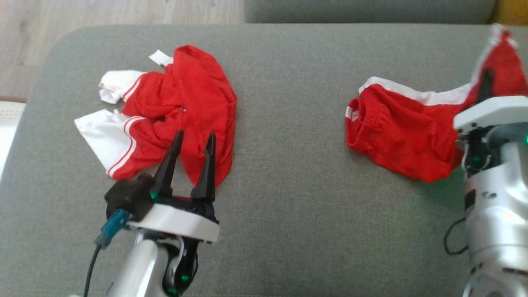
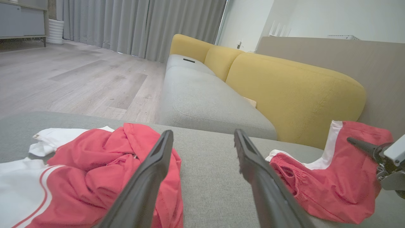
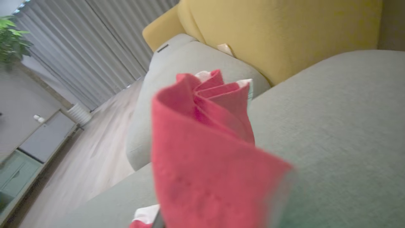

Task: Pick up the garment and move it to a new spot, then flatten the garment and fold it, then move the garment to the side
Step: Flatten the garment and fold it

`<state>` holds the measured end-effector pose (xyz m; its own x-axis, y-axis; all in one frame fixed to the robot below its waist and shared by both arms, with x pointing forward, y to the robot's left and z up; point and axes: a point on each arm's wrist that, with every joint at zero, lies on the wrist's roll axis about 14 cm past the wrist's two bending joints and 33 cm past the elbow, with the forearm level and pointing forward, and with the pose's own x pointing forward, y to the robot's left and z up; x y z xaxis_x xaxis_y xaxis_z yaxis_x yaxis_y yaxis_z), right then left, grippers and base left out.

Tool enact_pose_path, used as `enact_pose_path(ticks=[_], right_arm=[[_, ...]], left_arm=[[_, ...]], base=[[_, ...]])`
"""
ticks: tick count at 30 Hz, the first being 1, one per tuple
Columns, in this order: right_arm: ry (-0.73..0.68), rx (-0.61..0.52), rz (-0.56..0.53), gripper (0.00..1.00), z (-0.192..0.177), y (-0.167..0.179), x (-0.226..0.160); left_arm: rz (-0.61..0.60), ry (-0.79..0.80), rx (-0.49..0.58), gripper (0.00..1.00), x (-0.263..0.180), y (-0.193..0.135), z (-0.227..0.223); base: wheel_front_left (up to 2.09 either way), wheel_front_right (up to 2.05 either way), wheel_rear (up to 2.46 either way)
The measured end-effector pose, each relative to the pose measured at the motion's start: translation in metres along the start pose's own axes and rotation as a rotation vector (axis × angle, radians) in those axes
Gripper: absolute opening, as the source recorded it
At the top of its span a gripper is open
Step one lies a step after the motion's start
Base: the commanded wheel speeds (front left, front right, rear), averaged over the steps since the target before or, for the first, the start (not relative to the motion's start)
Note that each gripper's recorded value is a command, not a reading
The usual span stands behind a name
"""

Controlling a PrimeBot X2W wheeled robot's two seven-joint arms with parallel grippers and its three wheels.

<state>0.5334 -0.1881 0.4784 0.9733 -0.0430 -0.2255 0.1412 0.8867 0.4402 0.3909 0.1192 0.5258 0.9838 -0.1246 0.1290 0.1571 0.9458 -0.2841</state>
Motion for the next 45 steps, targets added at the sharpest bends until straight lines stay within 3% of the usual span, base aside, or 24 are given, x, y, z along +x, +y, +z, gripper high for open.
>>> enact_pose_path(ticks=[3, 9, 20, 21, 31, 37, 45], right_arm=[[0.008, 0.0, 0.097, 0.0, -0.006, 0.028, -0.008], [0.13, -0.017, 0.264, 0.0, -0.061, 0.072, -0.038], [0.237, -0.077, 0.315, 0.0, -0.109, 0.081, -0.053], [0.239, -0.088, 0.314, 1.0, -0.112, 0.079, -0.054], [0.295, -0.113, 0.427, 1.0, -0.135, 0.106, -0.075], [0.396, -0.095, 0.531, 1.0, -0.156, 0.132, -0.108], [0.193, -0.083, 0.49, 1.0, -0.106, 0.119, -0.096]], left_arm=[[0.019, 0.001, 0.0, 1.0, -0.009, 0.004, 0.001], [0.048, -0.005, 0.003, 1.0, -0.019, 0.011, 0.004], [0.067, 0.004, 0.006, 1.0, -0.021, 0.018, 0.001], [0.067, 0.005, 0.006, 1.0, -0.021, 0.018, 0.001], [0.049, 0.016, 0.001, 1.0, -0.016, 0.013, -0.004], [0.021, 0.012, 0.003, 1.0, -0.012, 0.004, -0.003], [-0.022, -0.004, -0.002, 1.0, -0.009, -0.01, 0.002]], base=[[0.0, 0.0, 0.0], [0.0, 0.0, 0.0], [0.0, 0.0, 0.0], [0.0, 0.0, 0.0], [0.0, 0.0, 0.0], [0.0, 0.0, 0.0], [0.0, 0.0, 0.0]])
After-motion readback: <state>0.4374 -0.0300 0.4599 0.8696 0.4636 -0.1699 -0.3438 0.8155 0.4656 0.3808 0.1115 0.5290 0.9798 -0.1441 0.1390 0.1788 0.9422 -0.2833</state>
